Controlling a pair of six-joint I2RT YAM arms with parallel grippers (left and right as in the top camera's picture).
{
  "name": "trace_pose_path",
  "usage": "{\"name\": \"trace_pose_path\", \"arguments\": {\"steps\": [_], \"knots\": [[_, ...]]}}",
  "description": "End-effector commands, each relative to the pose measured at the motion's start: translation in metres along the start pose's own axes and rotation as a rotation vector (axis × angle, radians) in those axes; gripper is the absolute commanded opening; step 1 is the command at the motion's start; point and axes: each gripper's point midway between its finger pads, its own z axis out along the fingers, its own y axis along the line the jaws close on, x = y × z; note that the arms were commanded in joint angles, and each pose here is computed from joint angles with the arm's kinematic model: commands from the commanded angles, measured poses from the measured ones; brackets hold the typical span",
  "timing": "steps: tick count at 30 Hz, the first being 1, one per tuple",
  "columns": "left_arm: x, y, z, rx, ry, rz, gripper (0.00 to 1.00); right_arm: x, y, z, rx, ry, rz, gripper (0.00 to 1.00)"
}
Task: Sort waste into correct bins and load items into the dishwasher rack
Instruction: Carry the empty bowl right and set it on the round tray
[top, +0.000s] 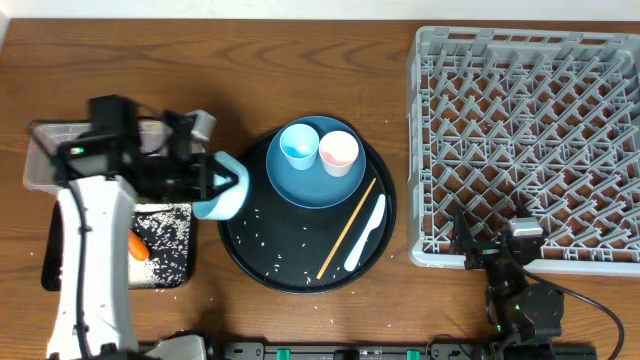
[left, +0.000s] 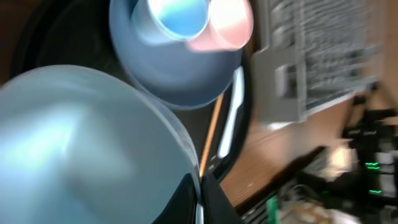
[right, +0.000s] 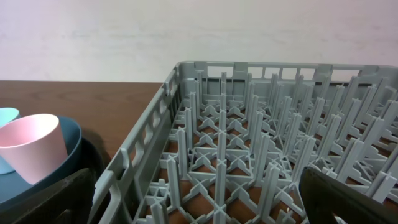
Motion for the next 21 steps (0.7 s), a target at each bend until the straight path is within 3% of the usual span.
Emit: {"name": "trace_pose_path", "arguments": {"steps": [1, 7, 21], "knots": [[0.007, 0.011, 0.005, -0.235, 0.040, -0.030, 0.06, 0.000, 0.001, 0.000, -0.004, -0.001, -0.008, 0.99], [0.022, 0.010, 0.028, -0.438, 0.104, 0.022, 0.06, 0.000, 0.001, 0.000, -0.004, -0.001, -0.008, 0.99], [0.065, -0.005, 0.092, -0.424, 0.184, 0.048, 0.06, 0.000, 0.001, 0.000, -0.004, -0.001, -0.008, 0.99]]}}
